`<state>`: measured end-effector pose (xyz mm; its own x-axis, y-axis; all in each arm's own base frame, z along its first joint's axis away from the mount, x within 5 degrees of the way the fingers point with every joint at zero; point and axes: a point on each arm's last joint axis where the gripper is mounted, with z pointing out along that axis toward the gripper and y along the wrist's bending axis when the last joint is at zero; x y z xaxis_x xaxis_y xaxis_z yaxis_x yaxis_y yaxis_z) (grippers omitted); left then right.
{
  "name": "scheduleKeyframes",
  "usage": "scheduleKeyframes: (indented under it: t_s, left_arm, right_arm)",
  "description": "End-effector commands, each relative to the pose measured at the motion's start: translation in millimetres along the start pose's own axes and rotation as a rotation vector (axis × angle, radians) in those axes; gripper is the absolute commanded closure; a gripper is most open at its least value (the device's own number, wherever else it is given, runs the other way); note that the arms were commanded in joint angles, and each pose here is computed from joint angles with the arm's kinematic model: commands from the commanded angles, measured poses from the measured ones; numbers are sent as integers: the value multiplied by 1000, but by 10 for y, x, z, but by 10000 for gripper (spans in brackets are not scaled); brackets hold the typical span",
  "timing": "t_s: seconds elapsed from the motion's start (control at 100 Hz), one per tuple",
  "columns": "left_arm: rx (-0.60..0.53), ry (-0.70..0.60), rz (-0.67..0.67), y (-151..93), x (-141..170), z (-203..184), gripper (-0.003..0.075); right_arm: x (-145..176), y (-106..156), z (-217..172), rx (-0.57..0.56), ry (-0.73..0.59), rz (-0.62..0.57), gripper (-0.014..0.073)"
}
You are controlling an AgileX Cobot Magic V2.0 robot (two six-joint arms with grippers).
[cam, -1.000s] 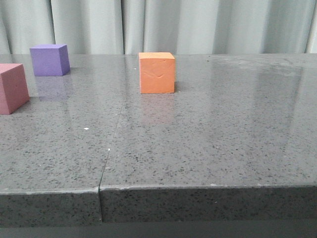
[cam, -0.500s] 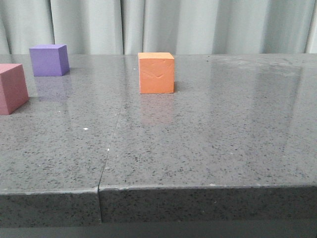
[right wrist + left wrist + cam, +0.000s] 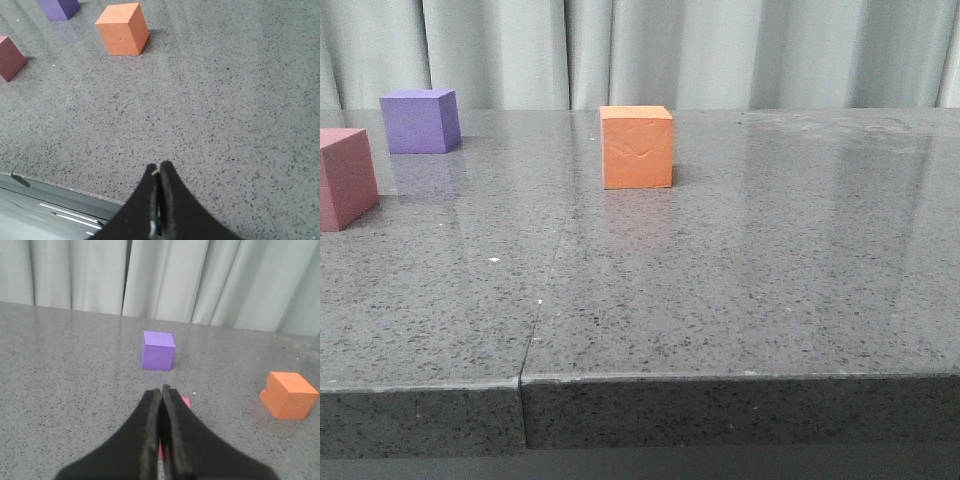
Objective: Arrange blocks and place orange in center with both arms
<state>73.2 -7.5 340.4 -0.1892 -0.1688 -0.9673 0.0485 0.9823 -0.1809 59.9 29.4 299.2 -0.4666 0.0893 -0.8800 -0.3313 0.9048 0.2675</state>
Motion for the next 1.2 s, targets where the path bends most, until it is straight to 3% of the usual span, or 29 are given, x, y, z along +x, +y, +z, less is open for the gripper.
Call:
scheduleKeyframes:
  t_s: [0.0, 0.13, 0.25, 0.32, 0.49, 0.54, 0.8, 1.09, 1.19]
  left_arm:
    - [8, -33, -8, -44, -280, 62, 741]
    - [3, 67, -10, -62, -414, 245, 731]
    - [-2, 129, -13, -66, -489, 403, 629]
    - [-5, 146, -15, -62, -512, 479, 503]
    - [-10, 160, -18, -53, -527, 586, 76]
    - [-12, 168, -19, -50, -520, 608, 5]
    - [-19, 156, -22, -34, -544, 736, 76]
    - [34, 229, 192, -95, -851, 1044, 81]
    - [75, 250, 201, -141, -982, 1190, 81]
  right_arm:
    - [-128, 34, -36, -21, -88, -19, 662]
    - [-128, 34, -36, -21, -88, -19, 662]
    - [-128, 34, -36, -21, -88, -19, 662]
    - [-128, 34, -36, -21, -88, -19, 662]
    - [-128, 34, -36, -21, -88, -19, 662]
    - [-128, 34, -36, -21, -88, -19, 662]
    - [-128, 34, -36, -21, -88, -19, 662]
    - [-128, 34, -36, -21, -88, -19, 662]
    - [-128, 34, -36, -21, -88, -19, 662]
